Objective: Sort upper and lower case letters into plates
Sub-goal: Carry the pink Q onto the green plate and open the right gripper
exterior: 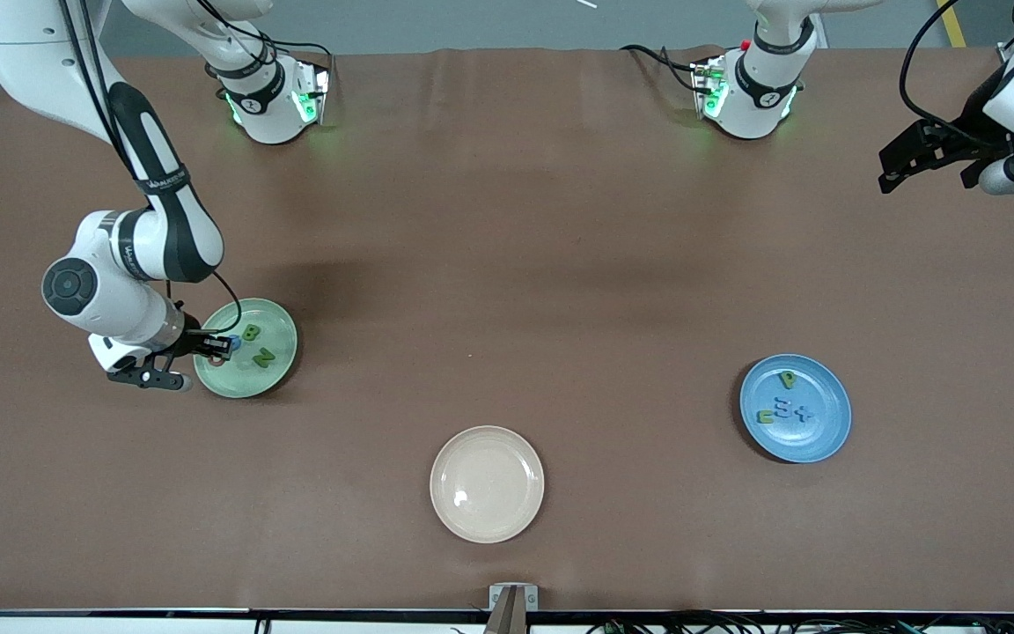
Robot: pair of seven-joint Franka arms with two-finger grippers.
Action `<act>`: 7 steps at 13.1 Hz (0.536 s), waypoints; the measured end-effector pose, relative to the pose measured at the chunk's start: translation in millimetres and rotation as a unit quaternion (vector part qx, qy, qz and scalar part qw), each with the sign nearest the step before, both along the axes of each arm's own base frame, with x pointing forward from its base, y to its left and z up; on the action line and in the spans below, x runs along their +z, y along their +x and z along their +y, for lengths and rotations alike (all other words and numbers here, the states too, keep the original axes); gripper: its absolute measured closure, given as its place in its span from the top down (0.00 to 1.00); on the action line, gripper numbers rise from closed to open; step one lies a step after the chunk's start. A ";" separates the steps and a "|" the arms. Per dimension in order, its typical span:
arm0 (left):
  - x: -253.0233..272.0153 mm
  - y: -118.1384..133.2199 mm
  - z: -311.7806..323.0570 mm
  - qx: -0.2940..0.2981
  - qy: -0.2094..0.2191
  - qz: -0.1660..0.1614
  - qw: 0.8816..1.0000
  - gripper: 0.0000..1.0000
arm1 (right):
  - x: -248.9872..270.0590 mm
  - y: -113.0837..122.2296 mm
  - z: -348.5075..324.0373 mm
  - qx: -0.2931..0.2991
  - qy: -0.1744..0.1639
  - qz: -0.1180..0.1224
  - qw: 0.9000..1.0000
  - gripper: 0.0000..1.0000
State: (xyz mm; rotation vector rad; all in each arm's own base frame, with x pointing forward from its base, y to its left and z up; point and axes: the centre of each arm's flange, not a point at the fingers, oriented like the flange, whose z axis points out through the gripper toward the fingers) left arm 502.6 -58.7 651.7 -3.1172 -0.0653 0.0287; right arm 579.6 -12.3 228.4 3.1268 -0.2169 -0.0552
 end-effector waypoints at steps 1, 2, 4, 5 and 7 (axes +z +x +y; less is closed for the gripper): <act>0.0 0.0 0.6 0.001 0.000 0.000 1.000 1.00 | -4.5 0.7 3.1 0.003 0.001 0.000 1.000 0.35; -0.1 0.1 1.8 0.002 0.000 0.000 1.000 1.00 | -8.9 2.4 5.4 0.004 0.001 0.001 1.000 0.35; -0.3 0.4 4.6 0.004 0.000 0.001 1.000 1.00 | -17.2 7.3 7.0 0.006 0.002 0.003 1.000 0.35; -0.7 0.3 5.6 0.005 0.000 0.002 1.000 1.00 | -21.0 9.2 7.1 0.006 0.001 0.004 1.000 0.35; -2.3 0.5 10.4 0.010 0.000 0.004 1.000 1.00 | -25.3 11.7 7.1 0.006 0.001 0.003 1.000 0.35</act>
